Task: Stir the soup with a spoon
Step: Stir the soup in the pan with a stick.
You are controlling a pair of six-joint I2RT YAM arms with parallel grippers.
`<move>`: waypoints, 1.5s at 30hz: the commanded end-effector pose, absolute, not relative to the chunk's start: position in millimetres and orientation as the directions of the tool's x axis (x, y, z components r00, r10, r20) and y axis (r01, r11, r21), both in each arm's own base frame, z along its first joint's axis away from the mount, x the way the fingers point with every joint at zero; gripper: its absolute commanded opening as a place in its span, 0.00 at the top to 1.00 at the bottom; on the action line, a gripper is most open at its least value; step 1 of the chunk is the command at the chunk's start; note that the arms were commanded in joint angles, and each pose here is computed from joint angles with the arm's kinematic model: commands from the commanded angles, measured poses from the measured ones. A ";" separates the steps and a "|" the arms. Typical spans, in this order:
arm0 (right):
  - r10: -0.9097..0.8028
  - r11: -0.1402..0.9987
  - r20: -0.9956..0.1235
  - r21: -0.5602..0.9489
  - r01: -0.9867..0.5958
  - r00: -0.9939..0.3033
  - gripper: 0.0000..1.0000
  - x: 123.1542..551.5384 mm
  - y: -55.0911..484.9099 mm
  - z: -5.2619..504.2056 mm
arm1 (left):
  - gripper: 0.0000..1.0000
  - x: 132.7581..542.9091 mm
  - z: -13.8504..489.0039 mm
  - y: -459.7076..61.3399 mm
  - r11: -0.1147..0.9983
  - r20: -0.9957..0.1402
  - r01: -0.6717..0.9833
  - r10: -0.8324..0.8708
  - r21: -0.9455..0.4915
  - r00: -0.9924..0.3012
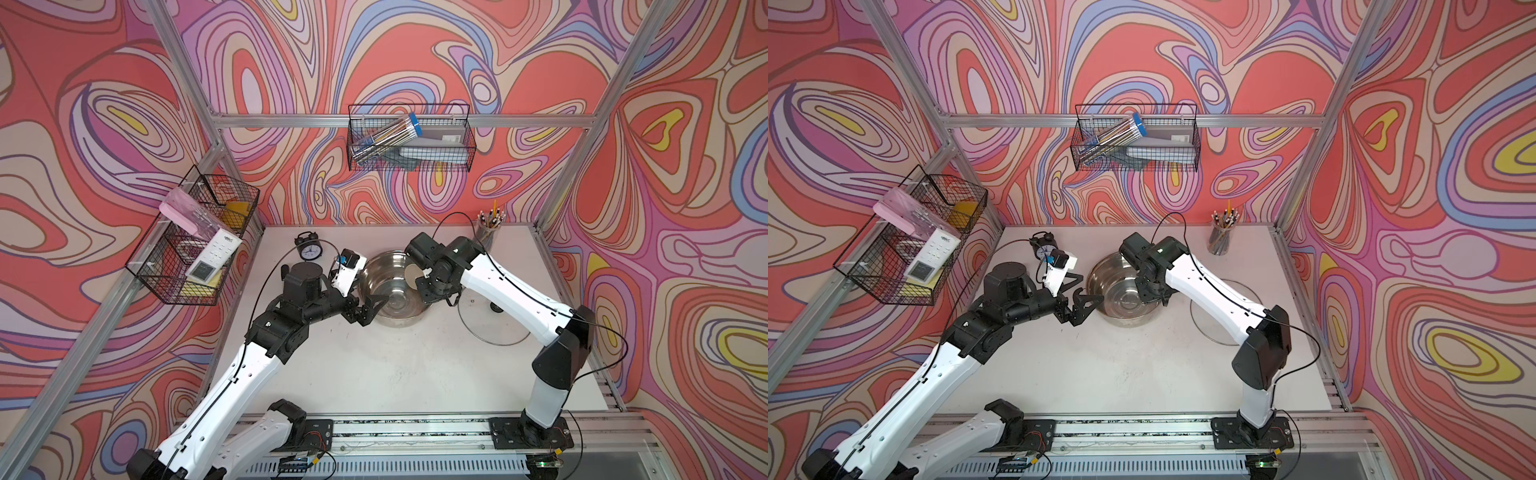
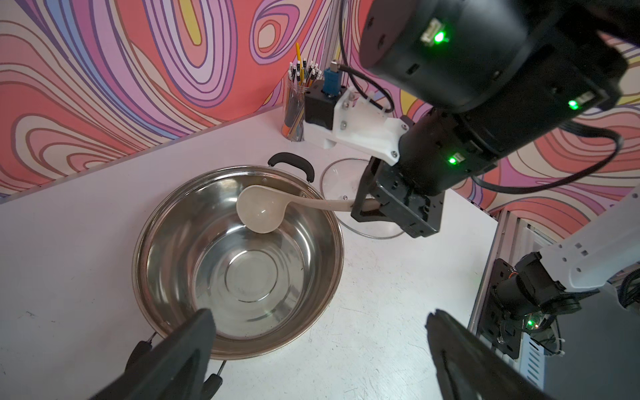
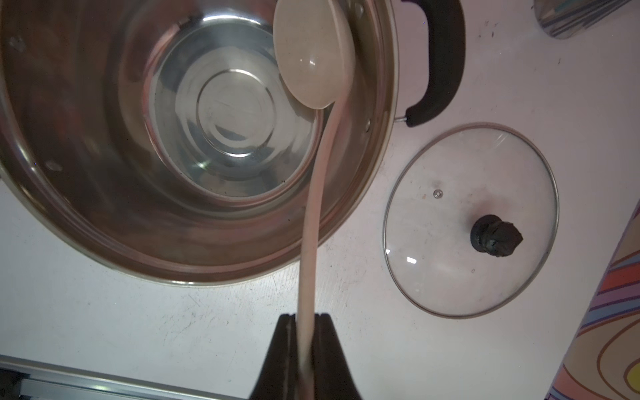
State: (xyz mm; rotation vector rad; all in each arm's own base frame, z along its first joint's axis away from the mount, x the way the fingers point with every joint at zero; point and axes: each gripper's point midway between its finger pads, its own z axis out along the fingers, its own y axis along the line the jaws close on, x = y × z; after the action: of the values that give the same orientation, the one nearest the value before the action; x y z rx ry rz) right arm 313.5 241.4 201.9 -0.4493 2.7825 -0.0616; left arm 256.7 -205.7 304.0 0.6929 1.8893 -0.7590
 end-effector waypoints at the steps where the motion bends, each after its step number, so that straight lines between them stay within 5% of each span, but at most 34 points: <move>1: -0.331 0.942 -0.321 -0.066 -0.328 -0.887 1.00 327.2 259.5 201.2 | 0.01 258.1 312.7 -207.7 0.643 -0.925 0.742 0.133 -0.193 -0.356; 16: -0.415 0.887 -0.311 0.070 -0.456 -0.855 1.00 288.4 317.2 202.9 | 0.01 257.3 311.5 -207.8 0.641 -0.923 0.740 0.130 -0.201 -0.363; 29: -0.374 0.922 -0.280 -0.007 -0.387 -0.884 1.00 246.6 260.3 198.9 | 0.01 257.4 311.6 -208.7 0.640 -0.920 0.738 0.119 -0.215 -0.372; 45: -0.338 0.940 -0.314 -0.067 -0.334 -0.887 1.00 309.8 241.2 200.7 | 0.01 262.3 311.8 -210.8 0.640 -0.923 0.741 0.129 -0.203 -0.364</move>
State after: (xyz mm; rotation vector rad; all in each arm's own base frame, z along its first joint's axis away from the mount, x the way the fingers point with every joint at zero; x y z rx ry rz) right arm 293.2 230.8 199.2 -0.4547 2.8106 -0.0146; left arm 260.6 -207.6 303.9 0.6782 1.8911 -0.7696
